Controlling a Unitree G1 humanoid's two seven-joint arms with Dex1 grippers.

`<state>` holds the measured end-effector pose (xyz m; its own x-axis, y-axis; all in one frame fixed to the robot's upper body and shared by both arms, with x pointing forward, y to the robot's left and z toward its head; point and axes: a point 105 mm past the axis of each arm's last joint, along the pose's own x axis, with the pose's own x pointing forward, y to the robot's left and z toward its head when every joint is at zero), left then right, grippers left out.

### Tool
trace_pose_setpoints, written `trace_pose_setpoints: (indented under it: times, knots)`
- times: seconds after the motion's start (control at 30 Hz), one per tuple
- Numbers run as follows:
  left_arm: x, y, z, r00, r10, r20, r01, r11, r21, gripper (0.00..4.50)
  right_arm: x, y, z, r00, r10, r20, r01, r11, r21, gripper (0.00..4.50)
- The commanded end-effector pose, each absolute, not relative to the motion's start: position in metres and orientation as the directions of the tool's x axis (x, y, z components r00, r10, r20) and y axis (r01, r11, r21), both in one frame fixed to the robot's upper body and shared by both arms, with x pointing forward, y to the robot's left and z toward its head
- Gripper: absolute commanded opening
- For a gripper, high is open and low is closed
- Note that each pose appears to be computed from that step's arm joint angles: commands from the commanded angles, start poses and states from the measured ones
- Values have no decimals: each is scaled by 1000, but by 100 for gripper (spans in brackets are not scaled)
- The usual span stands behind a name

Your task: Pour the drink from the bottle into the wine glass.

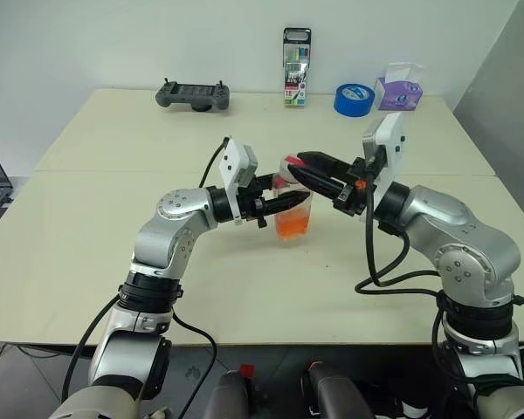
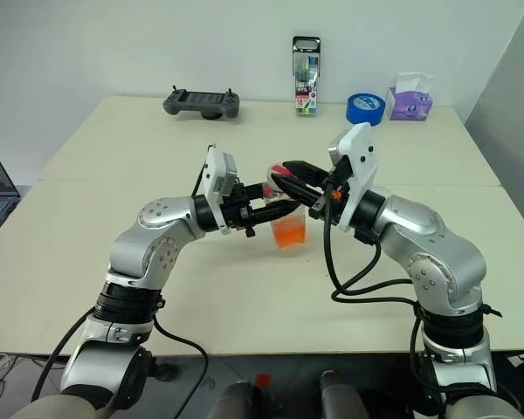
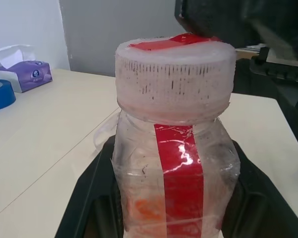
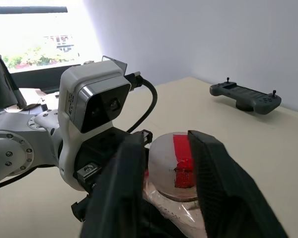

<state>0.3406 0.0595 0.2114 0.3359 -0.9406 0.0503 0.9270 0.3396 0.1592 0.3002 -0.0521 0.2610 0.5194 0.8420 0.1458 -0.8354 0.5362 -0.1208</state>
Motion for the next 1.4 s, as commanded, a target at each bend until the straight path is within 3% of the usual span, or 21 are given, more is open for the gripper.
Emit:
trace_pose_setpoints:
  times: [0.03,0.13,0.63,0.73,0.87,1.03,1.13,1.3,1.4]
  knots:
    - [331,56,236,298,-947,120,920,319,230,187,296,-51,266,529,832,168,-817,553,-162,269]
    - [330,55,235,294,-948,120,921,315,229,187,298,-52,265,552,817,165,-798,576,-179,371]
    - [328,54,231,286,-952,110,925,304,226,187,297,-48,270,545,814,202,-803,576,-155,371]
    - [328,55,231,289,-951,109,924,307,226,187,296,-47,268,534,823,193,-814,562,-146,308]
    - [328,55,230,292,-950,107,924,309,225,187,293,-47,265,523,832,183,-823,549,-145,180]
    - [325,55,231,279,-954,104,928,296,227,187,292,-45,266,509,842,181,-831,535,-152,180]
    - [316,52,232,222,-970,94,945,238,225,187,289,-44,269,436,886,159,-868,460,-184,180]
    - [274,50,237,-55,-996,63,981,-42,190,187,284,-56,270,167,986,-11,-962,161,-222,180]
    - [262,50,237,-136,-991,14,968,-130,214,187,292,-62,271,117,991,-63,-969,100,-225,180]
